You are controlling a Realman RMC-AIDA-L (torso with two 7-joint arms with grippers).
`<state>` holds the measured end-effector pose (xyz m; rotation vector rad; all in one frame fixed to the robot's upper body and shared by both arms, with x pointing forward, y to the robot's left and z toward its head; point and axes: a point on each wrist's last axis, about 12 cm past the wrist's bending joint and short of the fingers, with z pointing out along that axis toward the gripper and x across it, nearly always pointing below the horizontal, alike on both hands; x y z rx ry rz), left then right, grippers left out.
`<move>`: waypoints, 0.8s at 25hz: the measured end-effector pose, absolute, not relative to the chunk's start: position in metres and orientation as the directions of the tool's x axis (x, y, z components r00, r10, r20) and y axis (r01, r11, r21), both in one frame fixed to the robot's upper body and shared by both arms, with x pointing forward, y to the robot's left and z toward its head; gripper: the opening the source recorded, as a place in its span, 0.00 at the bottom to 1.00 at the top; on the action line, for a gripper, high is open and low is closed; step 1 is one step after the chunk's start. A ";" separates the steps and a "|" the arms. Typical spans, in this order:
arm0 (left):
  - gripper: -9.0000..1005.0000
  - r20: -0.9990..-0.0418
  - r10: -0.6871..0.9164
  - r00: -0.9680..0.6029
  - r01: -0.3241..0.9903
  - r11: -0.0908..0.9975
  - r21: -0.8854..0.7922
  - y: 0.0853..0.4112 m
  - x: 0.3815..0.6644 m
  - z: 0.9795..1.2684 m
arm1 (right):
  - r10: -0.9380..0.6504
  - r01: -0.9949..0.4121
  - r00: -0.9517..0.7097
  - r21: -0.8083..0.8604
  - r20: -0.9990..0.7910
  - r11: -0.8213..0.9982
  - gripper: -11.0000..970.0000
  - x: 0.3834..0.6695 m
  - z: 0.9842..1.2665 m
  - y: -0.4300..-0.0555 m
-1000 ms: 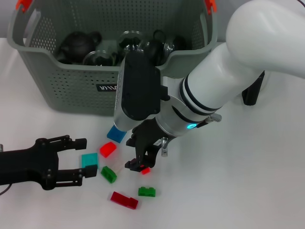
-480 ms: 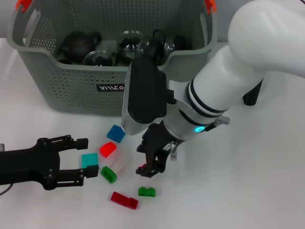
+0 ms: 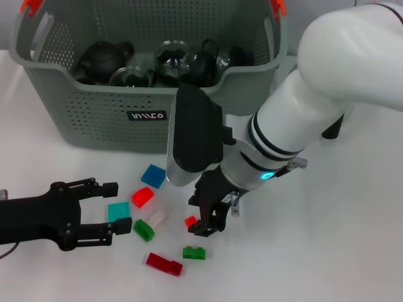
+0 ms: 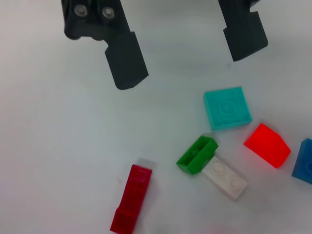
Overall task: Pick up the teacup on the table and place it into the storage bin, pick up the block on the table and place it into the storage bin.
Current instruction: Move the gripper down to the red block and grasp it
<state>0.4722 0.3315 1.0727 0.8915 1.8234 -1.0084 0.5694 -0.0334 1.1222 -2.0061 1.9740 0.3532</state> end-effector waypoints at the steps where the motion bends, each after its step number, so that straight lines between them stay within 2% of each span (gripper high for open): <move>1: 0.83 -0.905 0.177 -0.387 0.861 0.421 -0.286 0.331 0.472 1.073 | -0.925 -0.999 0.026 -0.048 -0.379 -0.008 0.54 0.569 1.121 -0.033; 20: 0.83 -0.904 0.171 -0.393 0.858 0.422 -0.293 0.330 0.471 1.071 | -0.927 -0.996 0.038 -0.085 -0.373 -0.006 0.49 0.569 1.107 -0.031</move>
